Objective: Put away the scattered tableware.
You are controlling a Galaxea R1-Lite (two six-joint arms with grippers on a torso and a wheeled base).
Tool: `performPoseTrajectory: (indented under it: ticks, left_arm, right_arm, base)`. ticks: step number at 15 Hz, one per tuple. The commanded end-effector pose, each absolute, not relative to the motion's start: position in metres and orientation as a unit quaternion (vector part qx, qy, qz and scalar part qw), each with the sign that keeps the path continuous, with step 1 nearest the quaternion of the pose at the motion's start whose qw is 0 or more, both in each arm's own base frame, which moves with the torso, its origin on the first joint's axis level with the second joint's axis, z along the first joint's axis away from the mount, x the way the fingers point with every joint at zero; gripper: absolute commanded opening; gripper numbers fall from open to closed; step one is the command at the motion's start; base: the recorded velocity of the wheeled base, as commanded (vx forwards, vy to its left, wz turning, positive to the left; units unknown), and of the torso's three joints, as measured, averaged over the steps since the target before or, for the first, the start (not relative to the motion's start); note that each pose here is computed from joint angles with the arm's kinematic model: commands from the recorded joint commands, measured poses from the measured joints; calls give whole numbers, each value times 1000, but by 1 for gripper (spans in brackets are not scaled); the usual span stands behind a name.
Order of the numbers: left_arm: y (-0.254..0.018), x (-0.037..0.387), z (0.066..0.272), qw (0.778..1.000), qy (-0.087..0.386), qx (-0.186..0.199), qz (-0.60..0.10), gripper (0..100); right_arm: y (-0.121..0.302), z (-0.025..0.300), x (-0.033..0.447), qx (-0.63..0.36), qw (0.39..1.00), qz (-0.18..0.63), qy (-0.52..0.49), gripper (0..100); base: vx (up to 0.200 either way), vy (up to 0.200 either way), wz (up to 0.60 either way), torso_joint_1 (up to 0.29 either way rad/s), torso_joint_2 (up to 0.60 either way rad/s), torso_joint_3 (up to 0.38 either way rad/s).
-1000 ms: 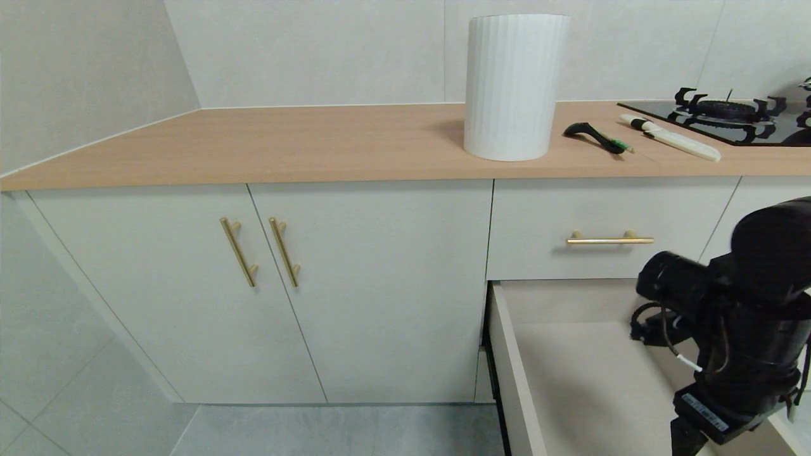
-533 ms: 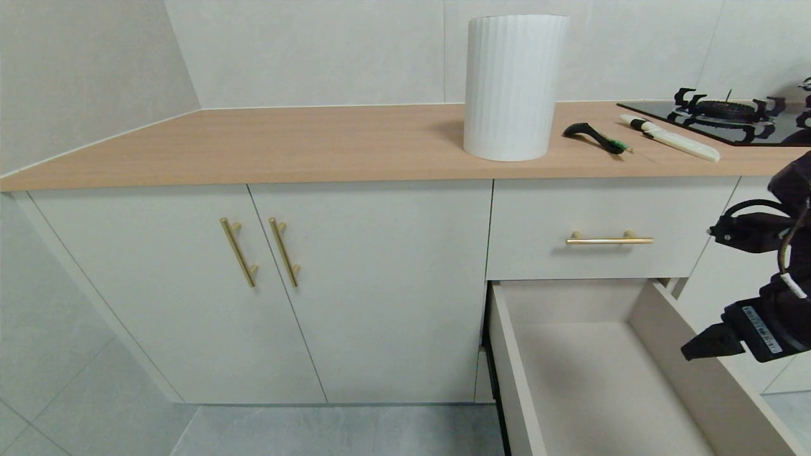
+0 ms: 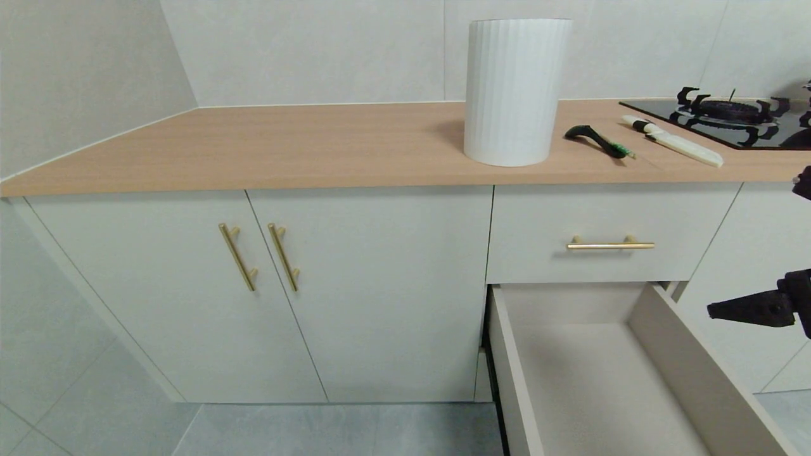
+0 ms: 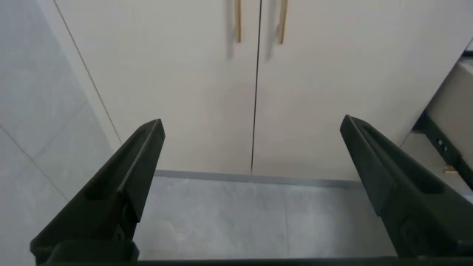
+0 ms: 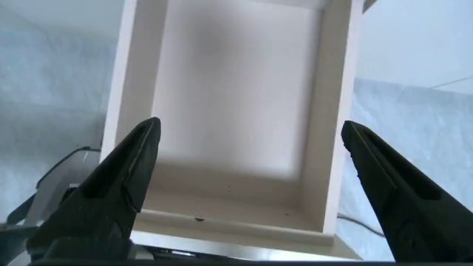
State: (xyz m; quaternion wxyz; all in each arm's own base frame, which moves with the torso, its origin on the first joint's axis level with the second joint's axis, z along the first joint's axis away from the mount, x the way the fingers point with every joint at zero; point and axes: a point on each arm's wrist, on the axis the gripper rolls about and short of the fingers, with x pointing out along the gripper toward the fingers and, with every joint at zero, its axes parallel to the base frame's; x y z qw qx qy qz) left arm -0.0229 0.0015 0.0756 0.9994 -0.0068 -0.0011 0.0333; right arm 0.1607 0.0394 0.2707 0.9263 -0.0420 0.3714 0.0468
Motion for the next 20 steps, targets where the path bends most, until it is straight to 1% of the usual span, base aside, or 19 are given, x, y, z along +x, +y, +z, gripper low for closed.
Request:
performPoseTrajectory:
  ticks: [1, 8, 16, 19, 20]
  left_arm:
    - [1, -23, 76, 999, -1, -7, 34, 100]
    - [1, -23, 76, 999, -1, -7, 34, 100]
    - [1, -23, 76, 999, -1, -8, 34, 100]
    - [1, -23, 76, 999, -1, -7, 34, 100]
    - [1, -23, 76, 999, -1, -7, 34, 100]
  right_arm:
    - [38, 273, 155, -41, 930, 48, 363, 100]
    - [38, 272, 155, -44, 929, 47, 364, 100]
    - [40, 272, 162, -42, 937, 52, 342, 100]
    - [43, 279, 173, -28, 950, 64, 305, 100]
    - [51, 289, 200, -10, 959, 68, 276, 100]
  base:
    - [0, 0, 0, 76, -427, -349]
    - [0, 0, 0, 109, -493, -336]
    - [0, 0, 0, 167, -466, -304]
    - [0, 0, 0, 64, -160, -97]
    - [0, 0, 0, 0, 0, 0]
